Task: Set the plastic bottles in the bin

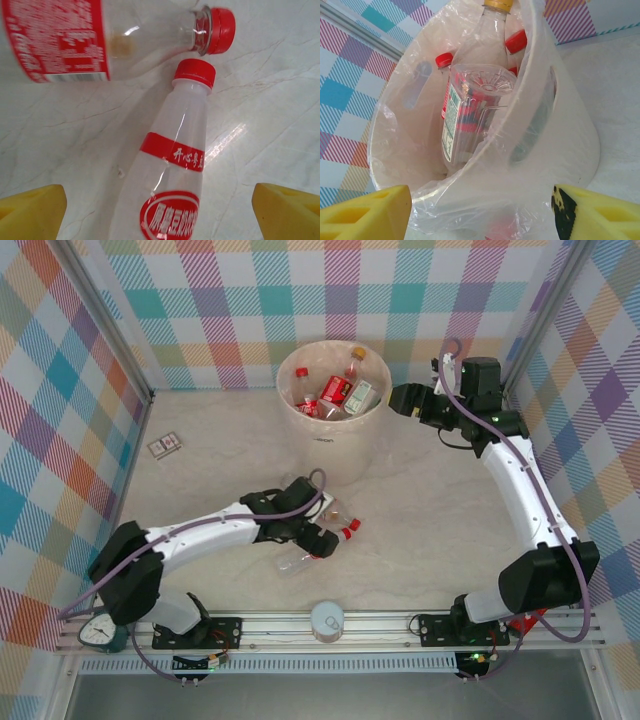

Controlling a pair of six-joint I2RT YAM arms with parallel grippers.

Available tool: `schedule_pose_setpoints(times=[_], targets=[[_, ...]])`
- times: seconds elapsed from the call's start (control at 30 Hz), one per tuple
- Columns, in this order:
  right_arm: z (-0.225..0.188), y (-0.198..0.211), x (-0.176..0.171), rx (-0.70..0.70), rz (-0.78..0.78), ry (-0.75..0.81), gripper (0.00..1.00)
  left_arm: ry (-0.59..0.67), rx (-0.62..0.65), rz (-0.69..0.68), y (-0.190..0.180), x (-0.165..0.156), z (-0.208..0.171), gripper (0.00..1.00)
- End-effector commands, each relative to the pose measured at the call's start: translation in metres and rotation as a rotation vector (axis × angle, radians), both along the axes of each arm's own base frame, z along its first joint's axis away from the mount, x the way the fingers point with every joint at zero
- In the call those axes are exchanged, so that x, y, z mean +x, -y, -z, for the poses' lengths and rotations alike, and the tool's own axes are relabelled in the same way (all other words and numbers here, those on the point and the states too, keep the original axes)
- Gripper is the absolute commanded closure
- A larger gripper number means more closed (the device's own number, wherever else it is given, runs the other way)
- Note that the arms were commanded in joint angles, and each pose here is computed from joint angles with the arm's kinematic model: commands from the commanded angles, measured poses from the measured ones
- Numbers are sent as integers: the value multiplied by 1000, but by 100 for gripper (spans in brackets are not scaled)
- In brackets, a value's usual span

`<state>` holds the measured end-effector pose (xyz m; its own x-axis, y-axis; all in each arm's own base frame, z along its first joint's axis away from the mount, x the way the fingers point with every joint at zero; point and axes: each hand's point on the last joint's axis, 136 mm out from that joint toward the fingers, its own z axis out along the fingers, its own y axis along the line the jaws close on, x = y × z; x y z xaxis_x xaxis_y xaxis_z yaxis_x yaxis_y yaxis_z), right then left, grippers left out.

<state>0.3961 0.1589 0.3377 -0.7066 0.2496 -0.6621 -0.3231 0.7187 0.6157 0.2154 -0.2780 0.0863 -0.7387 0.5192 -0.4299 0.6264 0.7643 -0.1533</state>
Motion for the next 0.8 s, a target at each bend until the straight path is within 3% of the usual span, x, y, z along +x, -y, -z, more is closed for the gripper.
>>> schedule_pose_setpoints(times=[0.0, 0.27, 0.6, 0.77], targets=[[-12, -4, -3, 22, -10, 29, 26, 50, 54, 5, 13, 4, 9, 5], [-12, -4, -1, 23, -12, 28, 26, 56, 167, 8, 19, -2, 43, 10], [-9, -5, 0, 19, -18, 30, 26, 68, 225, -29, 7, 1, 62, 34], [-10, -7, 2, 33, -25, 26, 27, 101, 249, -42, 0, 4, 55, 40]])
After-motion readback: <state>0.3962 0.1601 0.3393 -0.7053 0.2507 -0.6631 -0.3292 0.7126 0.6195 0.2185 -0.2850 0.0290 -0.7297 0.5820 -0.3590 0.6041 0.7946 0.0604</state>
